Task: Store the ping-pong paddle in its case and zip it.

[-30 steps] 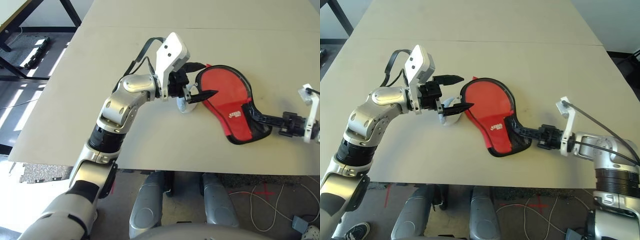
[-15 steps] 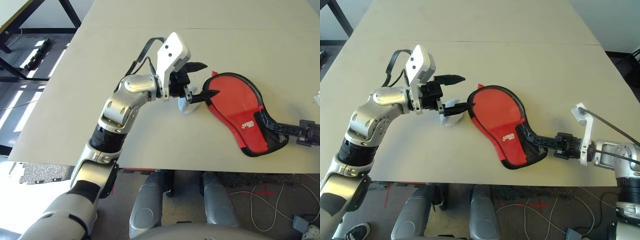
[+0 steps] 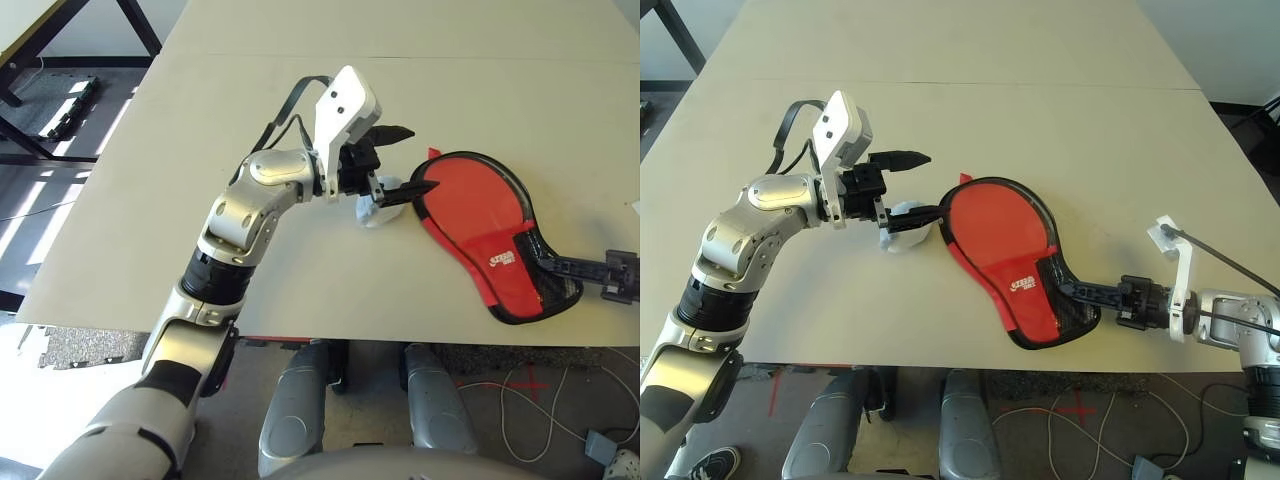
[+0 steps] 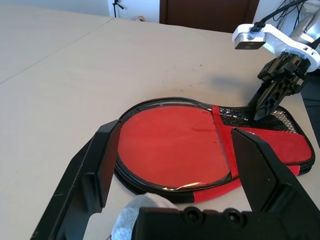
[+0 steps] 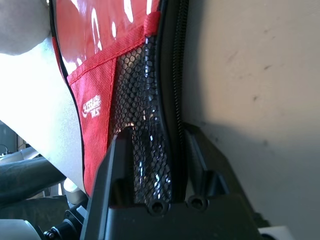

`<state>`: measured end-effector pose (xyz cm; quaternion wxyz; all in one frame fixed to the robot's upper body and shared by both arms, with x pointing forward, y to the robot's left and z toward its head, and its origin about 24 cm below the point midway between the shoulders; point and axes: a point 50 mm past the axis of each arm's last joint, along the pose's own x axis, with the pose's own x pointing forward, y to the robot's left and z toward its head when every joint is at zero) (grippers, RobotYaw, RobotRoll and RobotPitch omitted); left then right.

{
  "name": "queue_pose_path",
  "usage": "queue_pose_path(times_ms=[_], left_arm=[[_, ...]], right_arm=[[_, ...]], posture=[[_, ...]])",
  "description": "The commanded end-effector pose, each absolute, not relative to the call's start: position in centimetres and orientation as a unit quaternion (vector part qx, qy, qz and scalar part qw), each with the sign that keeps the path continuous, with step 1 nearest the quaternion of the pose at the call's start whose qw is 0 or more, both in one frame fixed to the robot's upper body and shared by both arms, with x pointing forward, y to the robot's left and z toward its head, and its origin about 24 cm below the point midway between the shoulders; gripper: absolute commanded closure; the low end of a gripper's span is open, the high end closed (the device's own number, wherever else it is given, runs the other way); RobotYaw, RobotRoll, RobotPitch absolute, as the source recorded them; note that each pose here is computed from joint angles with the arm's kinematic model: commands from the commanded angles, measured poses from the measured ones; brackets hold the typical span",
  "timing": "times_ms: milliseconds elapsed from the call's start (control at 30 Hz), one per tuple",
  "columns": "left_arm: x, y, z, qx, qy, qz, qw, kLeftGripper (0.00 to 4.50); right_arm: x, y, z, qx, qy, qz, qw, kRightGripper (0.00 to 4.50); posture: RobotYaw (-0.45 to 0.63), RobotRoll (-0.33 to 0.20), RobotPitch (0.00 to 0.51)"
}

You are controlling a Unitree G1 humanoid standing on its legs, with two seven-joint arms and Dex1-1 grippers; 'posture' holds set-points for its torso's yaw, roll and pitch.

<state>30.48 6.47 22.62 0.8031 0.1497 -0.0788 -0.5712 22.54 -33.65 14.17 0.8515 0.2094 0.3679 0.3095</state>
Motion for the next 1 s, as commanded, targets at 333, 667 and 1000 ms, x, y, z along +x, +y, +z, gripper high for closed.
queue_pose_path(times_ms=[333,667,1000], left_arm=[[30.2,6.5,22.5,0.161,-0.074,-0.577,0.798,0.00],[29.9,8.1,22.2,0.182,-0.032,-0.556,0.810,0.00],[29.1,10.2,21.6,0.214,0.020,-0.504,0.837,0.00]], right_arm=[[24.9,-37.0,20.3,0.111,0.201,0.311,0.922,0.03],[29.8,-29.9,21.3,-0.066,0.044,0.421,0.904,0.03],[30.3,-24.6,19.4,-0.135,0.068,0.503,0.851,0.03]], posture=[[-0.06,0.000,0.259],[-0.06,0.000,0.246],[-0.04,0.000,0.225]])
